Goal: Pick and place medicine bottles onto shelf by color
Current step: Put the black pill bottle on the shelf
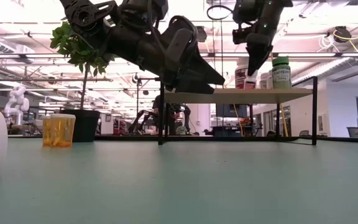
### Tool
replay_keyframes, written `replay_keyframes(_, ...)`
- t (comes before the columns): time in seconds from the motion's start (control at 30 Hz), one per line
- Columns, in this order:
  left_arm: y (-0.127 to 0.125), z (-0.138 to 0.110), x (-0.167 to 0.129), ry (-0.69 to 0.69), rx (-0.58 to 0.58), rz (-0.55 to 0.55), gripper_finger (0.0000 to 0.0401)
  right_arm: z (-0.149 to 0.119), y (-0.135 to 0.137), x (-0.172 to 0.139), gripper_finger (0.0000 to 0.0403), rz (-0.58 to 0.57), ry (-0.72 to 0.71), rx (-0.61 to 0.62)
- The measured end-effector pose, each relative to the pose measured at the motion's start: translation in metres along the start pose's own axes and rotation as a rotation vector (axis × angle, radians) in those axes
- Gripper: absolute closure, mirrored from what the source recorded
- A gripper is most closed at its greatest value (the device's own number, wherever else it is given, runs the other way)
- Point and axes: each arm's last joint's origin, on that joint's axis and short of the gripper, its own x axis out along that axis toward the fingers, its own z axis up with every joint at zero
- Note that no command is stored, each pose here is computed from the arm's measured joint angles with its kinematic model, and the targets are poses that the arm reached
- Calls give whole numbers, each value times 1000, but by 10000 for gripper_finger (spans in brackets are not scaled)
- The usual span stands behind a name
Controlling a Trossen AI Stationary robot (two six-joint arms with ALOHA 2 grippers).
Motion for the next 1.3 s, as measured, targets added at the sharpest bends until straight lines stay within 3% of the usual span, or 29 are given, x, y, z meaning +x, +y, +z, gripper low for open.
replay_keyframes(0.73, 0, -1, 0, 9, 39, 0, 43, -1, -7, 0, 239, -44, -10, -22)
replay_keyframes(1.1, -2, -2, 0, 15, 58, -5, 43, 3, -8, 0, 191, -58, -43, -29)
replay_keyframes(1.3, -2, -2, 0, 17, 57, -4, 43, 1, -9, -3, 187, -116, -34, -29)
